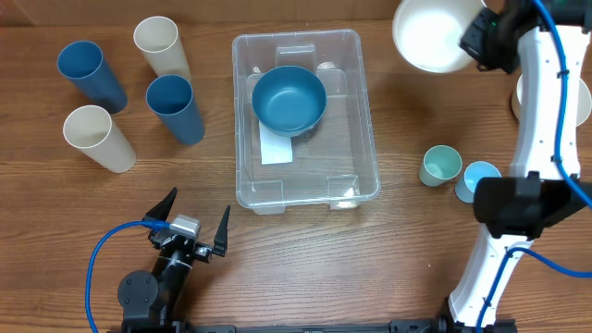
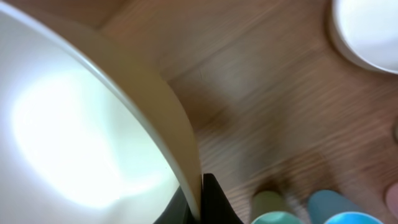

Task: Pack container
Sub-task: 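Carry the cream bowl over the bin and stack it in the blue bowl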

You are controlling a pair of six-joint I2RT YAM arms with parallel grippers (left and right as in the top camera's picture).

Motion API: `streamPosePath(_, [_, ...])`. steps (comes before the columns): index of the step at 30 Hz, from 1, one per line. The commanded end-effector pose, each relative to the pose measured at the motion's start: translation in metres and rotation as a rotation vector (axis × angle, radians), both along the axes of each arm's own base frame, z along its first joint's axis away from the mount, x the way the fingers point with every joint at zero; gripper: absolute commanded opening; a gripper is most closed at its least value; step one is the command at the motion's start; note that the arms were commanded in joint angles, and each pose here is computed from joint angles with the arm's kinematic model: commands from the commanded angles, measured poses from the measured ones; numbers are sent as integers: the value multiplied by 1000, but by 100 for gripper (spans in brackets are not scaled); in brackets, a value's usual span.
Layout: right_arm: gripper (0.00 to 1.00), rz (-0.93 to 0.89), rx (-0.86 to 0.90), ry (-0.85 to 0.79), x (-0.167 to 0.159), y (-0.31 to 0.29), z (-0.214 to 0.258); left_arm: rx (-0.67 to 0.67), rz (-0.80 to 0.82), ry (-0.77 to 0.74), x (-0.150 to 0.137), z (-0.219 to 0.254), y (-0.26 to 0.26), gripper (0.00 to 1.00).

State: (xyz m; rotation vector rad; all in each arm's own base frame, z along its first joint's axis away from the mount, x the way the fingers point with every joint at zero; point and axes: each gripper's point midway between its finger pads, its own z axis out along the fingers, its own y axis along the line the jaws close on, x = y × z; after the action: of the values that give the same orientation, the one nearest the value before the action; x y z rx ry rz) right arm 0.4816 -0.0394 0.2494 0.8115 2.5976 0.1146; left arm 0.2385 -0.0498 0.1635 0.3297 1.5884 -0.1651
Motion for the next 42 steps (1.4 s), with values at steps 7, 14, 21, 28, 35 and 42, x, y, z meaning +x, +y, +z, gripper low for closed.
streamPosePath(7, [4,447,42,-170,-25,184,64,7,-7,-8,-1,0,0,100])
streamPosePath(14, [4,513,21,-71,-9,239,-22,7,-6,-8,-1,0,0,100])
streamPosePath(21, [4,543,76,-50,5,257,-96,7,-7,-8,-1,0,0,100])
streamPosePath(28, [69,554,71,-46,6,259,-118,7,-7,-8,-1,0,0,100])
streamPosePath(35, [73,636,104,-63,-2,266,-72,7,-7,-8,-1,0,0,100])
streamPosePath(42, [79,327,4,-197,8,124,54,7,-7,-8,-1,0,0,100])
